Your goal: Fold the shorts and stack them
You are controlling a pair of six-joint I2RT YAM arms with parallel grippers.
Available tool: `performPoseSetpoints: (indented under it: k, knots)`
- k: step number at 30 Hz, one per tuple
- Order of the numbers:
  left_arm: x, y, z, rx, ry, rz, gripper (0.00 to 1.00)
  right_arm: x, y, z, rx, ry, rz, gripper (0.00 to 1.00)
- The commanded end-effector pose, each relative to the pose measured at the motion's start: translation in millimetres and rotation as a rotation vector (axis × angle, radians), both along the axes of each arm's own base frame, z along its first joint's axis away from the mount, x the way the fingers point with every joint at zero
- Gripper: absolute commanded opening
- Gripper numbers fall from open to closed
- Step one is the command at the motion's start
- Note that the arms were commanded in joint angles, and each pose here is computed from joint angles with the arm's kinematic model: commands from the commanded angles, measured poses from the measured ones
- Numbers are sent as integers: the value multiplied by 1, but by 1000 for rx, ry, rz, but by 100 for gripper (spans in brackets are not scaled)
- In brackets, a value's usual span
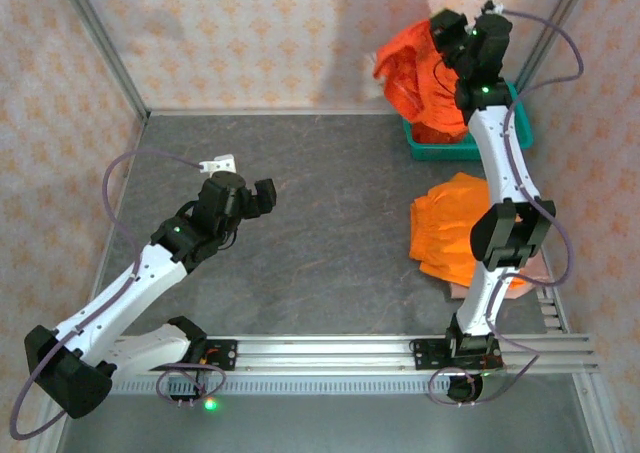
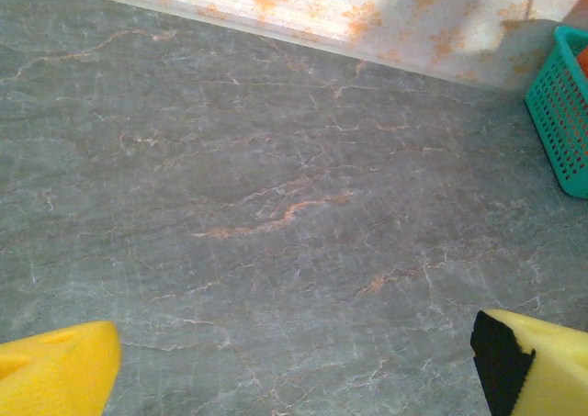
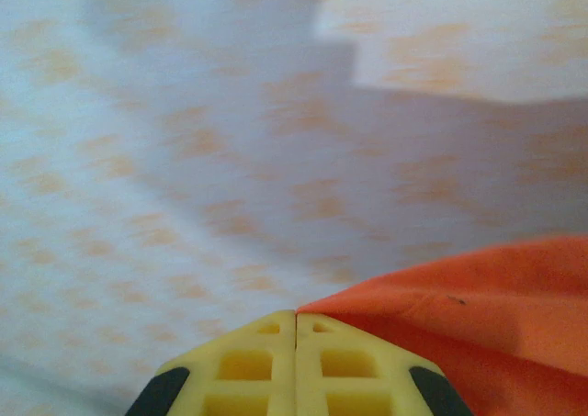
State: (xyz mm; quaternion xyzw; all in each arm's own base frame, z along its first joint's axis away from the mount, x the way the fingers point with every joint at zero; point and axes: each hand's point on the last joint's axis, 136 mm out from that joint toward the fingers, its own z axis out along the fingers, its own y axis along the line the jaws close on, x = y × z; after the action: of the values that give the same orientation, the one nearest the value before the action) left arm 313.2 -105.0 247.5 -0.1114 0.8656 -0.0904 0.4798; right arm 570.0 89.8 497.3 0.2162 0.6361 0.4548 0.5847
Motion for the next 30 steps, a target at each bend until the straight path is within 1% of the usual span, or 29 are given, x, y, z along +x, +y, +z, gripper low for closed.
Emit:
performPoseSetpoints:
  k: [1, 3, 6, 8, 10, 12, 14, 17, 18, 19, 21, 23, 25, 26, 28, 30]
  knots:
    - [-2, 2, 11, -36, -45, 19, 99, -61, 58, 99, -47, -256, 181, 0]
    - [-4, 5, 13, -35, -53, 32, 98, -76, 90, 114, -51, -294, 281, 0]
    - [-8, 14, 24, -43, -97, 60, 97, -97, 131, 122, -86, -325, 417, 0]
    - [-12, 19, 34, -57, -136, 76, 96, -110, 154, 119, -116, -332, 502, 0]
    - [-17, 25, 44, -73, -177, 92, 96, -119, 172, 106, -176, -319, 573, 0]
    - [-22, 31, 54, -91, -218, 106, 95, -129, 187, 80, -293, -276, 625, 0]
    - [-27, 36, 62, -103, -248, 117, 95, -139, 195, 44, -452, -214, 661, 0]
    - [-34, 43, 70, -116, -283, 136, 95, -148, 185, -17, -676, -73, 653, 0]
    - [-35, 45, 70, -145, -290, 152, 95, -149, 176, -37, -733, -25, 629, 0]
    - [-36, 46, 71, -149, -296, 155, 95, -149, 168, -53, -774, 4, 599, 4]
    - [-36, 47, 70, -148, -293, 158, 95, -152, 144, -87, -871, 56, 498, 34]
    - [-34, 46, 66, -139, -269, 164, 96, -158, 118, -109, -933, 92, 388, 45]
    - [-31, 44, 60, -139, -233, 174, 98, -167, 96, -125, -969, 114, 294, 81]
    - [-29, 42, 57, -144, -215, 175, 99, -174, 89, -131, -974, 124, 274, 91]
    - [-23, 36, 50, -162, -180, 169, 99, -188, 88, -141, -948, 142, 303, 98]
    - [-16, 33, 41, -198, -140, 179, 100, -203, 99, -153, -884, 176, 384, 99]
